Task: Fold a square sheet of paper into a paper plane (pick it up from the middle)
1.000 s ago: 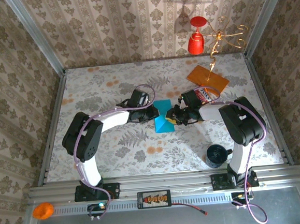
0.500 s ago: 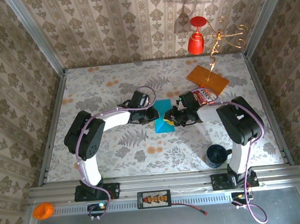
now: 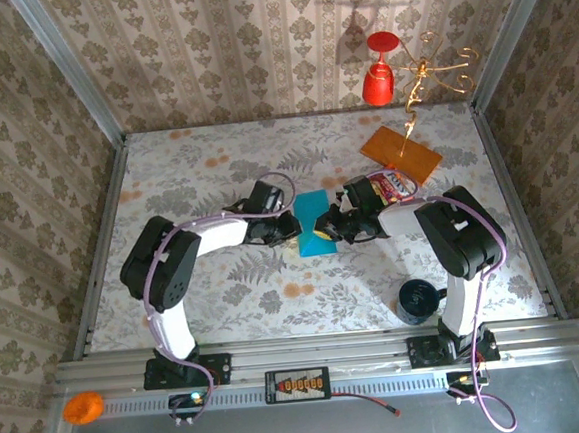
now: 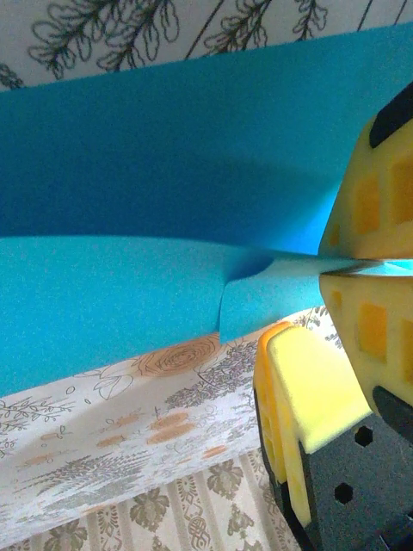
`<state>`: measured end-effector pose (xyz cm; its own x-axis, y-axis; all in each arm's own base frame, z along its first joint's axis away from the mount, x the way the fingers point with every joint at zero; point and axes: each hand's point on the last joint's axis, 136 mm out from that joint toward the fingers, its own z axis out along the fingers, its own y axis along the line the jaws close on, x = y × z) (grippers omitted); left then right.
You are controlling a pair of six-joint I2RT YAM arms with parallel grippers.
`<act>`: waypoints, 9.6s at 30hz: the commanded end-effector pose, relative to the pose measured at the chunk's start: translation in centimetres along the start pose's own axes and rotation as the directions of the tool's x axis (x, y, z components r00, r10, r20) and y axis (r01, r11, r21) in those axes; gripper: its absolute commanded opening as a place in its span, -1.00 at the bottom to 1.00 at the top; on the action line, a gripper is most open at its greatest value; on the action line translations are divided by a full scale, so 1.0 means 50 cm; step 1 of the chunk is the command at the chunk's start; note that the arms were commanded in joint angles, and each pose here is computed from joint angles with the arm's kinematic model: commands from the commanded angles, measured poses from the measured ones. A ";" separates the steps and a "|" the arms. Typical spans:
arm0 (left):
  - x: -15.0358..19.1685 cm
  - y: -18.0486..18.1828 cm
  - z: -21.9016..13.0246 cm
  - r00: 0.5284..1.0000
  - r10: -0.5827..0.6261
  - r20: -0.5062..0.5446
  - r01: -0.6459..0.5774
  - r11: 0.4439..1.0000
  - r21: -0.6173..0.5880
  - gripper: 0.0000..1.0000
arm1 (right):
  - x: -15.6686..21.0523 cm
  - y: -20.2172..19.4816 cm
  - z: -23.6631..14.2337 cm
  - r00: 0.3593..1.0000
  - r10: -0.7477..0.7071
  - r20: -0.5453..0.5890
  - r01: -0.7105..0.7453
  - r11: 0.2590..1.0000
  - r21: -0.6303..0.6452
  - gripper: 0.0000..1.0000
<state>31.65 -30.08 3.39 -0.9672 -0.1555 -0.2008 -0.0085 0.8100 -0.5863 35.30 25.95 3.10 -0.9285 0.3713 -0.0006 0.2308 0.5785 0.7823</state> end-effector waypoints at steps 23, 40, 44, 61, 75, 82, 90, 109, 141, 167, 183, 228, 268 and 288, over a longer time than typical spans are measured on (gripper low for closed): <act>-0.110 -0.103 -0.268 0.957 -0.170 0.234 0.021 0.848 0.530 0.87 | -0.037 0.349 -0.140 0.966 -0.253 0.055 0.250 0.858 -0.449 -0.86; -0.119 -0.172 -0.305 0.970 -0.135 0.203 -0.049 0.709 0.704 0.30 | -0.021 0.366 -0.160 0.973 -0.232 0.002 0.200 0.834 -0.513 -0.82; -0.118 -0.166 -0.296 0.971 -0.138 0.195 -0.038 0.715 0.698 0.09 | -0.023 0.356 -0.162 0.974 -0.225 0.004 0.196 0.839 -0.508 -0.82; -0.117 -0.156 -0.284 0.971 -0.115 0.211 -0.061 0.732 0.678 -0.62 | -0.023 0.329 -0.162 0.975 -0.220 0.002 0.194 0.856 -0.478 -0.57; -0.109 -0.086 -0.281 0.966 -0.019 0.258 -0.101 0.890 0.444 -0.78 | -0.089 0.218 -0.209 0.977 -0.169 0.128 0.196 0.951 -0.239 0.01; -0.080 0.020 -0.319 0.943 0.258 0.210 -0.220 0.957 -0.186 -0.77 | -0.124 0.157 -0.237 0.955 -0.205 0.212 0.208 0.978 0.008 0.06; -0.100 0.026 -0.328 0.881 0.465 0.089 -0.339 0.752 -0.565 -0.78 | -0.144 0.134 -0.253 0.939 -0.224 0.260 0.204 0.974 0.101 0.06; -0.034 0.021 -0.131 0.743 0.576 -0.341 -0.587 0.313 -0.747 -0.78 | -0.179 0.032 -0.303 0.913 -0.175 0.369 0.061 0.952 0.299 0.06; -0.099 0.149 -0.309 0.941 -0.117 0.317 0.139 0.989 -0.048 0.42 | 0.068 0.158 0.019 0.883 -0.455 -0.114 0.469 0.868 0.165 -0.52; -0.068 0.153 -0.276 0.976 -0.090 0.198 0.097 0.995 -0.026 1.00 | 0.113 -0.074 0.036 0.760 -0.438 -0.480 0.622 0.704 0.342 -0.63; 0.021 0.035 -0.145 1.000 -0.008 -0.024 0.010 0.994 0.112 0.93 | 0.012 0.040 -0.017 0.944 -0.321 -0.075 0.329 0.915 0.232 -0.54; -0.051 -0.035 -0.046 0.994 -0.048 -0.102 0.074 0.959 0.275 -0.94 | -0.012 0.164 -0.160 0.532 -0.805 0.262 0.766 0.589 0.257 0.37; -0.056 -0.014 -0.047 0.984 -0.140 -0.113 0.159 0.971 0.179 -0.94 | 0.103 0.075 -0.022 -0.038 -0.999 -0.004 0.905 -0.036 0.424 0.00; -0.049 -0.012 -0.047 0.983 -0.138 -0.120 0.158 0.972 0.174 -0.91 | 0.124 0.106 -0.014 0.009 -0.997 0.078 0.933 0.036 0.358 -0.35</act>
<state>33.34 -28.74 5.99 -0.9806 -0.1940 -0.0292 -0.1086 0.6611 -0.7424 30.48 29.72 6.36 -0.2357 -0.5628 -0.7923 -0.7470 0.6264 -0.2227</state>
